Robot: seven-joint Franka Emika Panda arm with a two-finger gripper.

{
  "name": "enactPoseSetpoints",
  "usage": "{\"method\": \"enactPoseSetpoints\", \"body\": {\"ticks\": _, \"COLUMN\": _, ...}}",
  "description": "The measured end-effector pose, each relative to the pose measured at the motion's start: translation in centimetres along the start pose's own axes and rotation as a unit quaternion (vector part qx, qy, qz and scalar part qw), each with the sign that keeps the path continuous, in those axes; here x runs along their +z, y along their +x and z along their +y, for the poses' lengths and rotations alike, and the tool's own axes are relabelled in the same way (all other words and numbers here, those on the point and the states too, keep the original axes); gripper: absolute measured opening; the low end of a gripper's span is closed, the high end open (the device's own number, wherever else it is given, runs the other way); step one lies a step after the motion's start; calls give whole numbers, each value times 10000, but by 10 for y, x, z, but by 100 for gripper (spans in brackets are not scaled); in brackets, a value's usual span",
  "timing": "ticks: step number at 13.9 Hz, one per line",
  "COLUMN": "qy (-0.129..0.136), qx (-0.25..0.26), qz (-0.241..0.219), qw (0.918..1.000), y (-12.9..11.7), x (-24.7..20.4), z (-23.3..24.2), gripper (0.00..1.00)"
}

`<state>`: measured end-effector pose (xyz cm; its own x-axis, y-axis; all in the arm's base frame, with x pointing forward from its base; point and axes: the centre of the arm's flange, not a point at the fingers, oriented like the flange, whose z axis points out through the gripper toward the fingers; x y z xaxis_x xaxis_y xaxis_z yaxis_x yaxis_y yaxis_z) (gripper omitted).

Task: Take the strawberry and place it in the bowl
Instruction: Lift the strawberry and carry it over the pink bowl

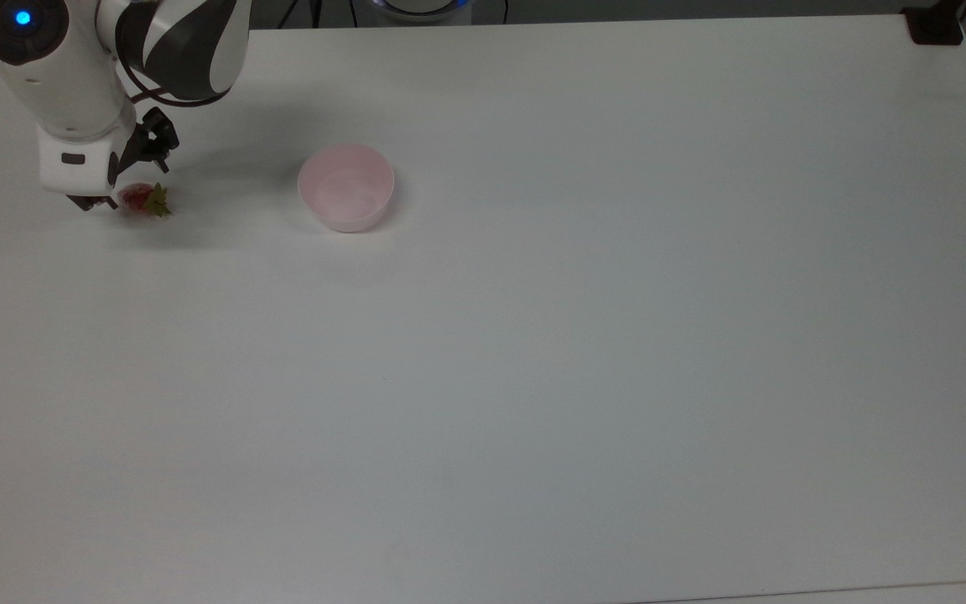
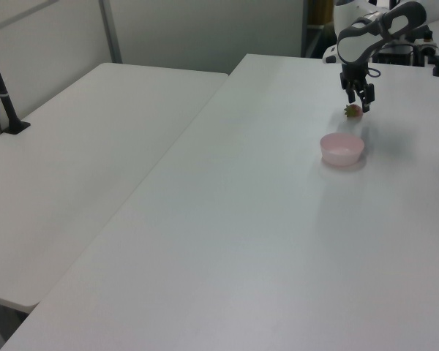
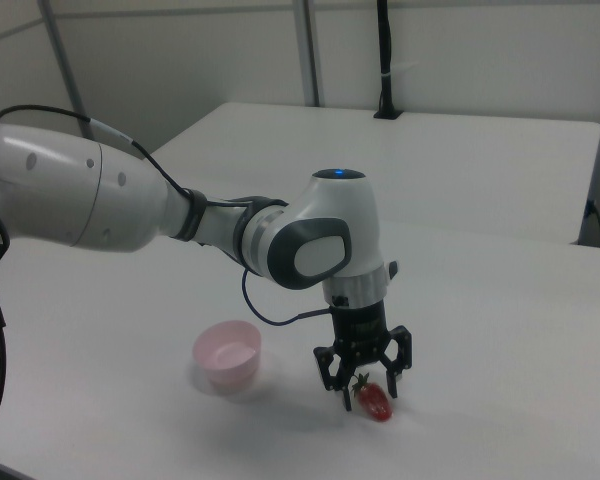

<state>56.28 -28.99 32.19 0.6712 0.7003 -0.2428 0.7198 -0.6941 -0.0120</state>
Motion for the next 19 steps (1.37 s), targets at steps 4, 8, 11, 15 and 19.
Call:
{"method": "enactPoseSetpoints", "body": {"ticks": 4, "qy": 37, "qx": -19, "qz": -9, "qw": 10000, "y": 0, "x": 3, "z": -2, "gripper": 62}}
{"method": "enactPoseSetpoints", "body": {"ticks": 8, "qy": 3, "qx": -47, "qz": 9, "qw": 10000, "y": 3, "x": 4, "z": -2, "gripper": 60}}
{"method": "enactPoseSetpoints", "body": {"ticks": 11, "qy": -23, "qx": -67, "qz": 19, "qw": 10000, "y": 6, "x": 5, "z": -3, "gripper": 58}}
{"method": "enactPoseSetpoints", "body": {"ticks": 15, "qy": -15, "qx": -75, "qz": 19, "qw": 10000, "y": 6, "x": 5, "z": -4, "gripper": 44}}
{"method": "enactPoseSetpoints", "body": {"ticks": 19, "qy": -21, "qx": -75, "qz": 22, "qw": 10000, "y": 6, "x": 5, "z": -4, "gripper": 41}}
